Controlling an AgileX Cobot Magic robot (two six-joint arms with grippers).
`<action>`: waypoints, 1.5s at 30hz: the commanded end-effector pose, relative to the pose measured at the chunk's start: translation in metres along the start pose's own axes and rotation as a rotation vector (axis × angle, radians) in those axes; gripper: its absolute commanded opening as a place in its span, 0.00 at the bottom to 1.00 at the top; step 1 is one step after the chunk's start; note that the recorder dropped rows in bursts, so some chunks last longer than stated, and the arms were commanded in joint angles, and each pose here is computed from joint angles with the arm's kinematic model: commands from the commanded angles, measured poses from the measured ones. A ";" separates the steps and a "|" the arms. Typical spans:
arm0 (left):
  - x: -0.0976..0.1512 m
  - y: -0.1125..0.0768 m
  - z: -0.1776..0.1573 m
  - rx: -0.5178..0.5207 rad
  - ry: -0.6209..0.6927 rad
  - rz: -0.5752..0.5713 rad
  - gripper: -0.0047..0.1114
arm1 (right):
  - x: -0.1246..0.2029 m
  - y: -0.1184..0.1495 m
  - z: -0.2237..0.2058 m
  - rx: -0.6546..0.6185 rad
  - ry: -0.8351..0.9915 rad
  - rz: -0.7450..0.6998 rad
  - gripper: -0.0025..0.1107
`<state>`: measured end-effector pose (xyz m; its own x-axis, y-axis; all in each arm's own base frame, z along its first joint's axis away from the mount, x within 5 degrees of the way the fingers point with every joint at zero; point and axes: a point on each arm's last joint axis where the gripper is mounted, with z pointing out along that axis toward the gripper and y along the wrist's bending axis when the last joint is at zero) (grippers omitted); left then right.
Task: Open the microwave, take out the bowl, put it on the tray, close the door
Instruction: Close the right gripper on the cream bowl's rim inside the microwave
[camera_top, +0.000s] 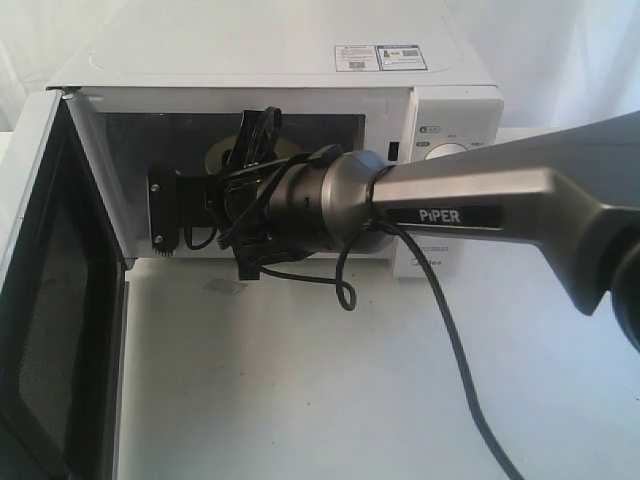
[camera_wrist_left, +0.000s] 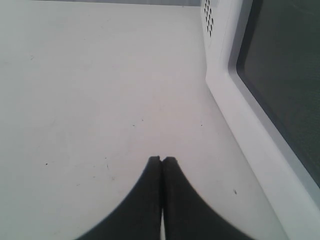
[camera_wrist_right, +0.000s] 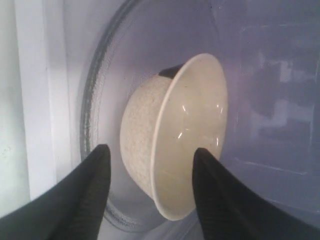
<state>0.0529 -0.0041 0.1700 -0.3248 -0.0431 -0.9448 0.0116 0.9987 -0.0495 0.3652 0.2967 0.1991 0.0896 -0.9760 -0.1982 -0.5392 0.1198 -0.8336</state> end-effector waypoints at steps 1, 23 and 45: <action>0.001 0.000 0.000 0.007 -0.004 -0.009 0.04 | 0.000 -0.003 0.000 0.003 -0.016 0.013 0.44; 0.001 0.000 0.000 0.007 -0.004 -0.009 0.04 | -0.003 0.007 0.018 -0.001 0.001 -0.008 0.44; 0.001 0.000 0.000 0.007 -0.004 -0.009 0.04 | 0.000 -0.005 0.023 0.013 -0.024 0.017 0.44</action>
<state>0.0529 -0.0041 0.1700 -0.3248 -0.0431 -0.9448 0.0116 0.9987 -0.0495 0.3818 0.3052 0.1889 0.1184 -0.9712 -0.2068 -0.5334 0.1135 -0.8382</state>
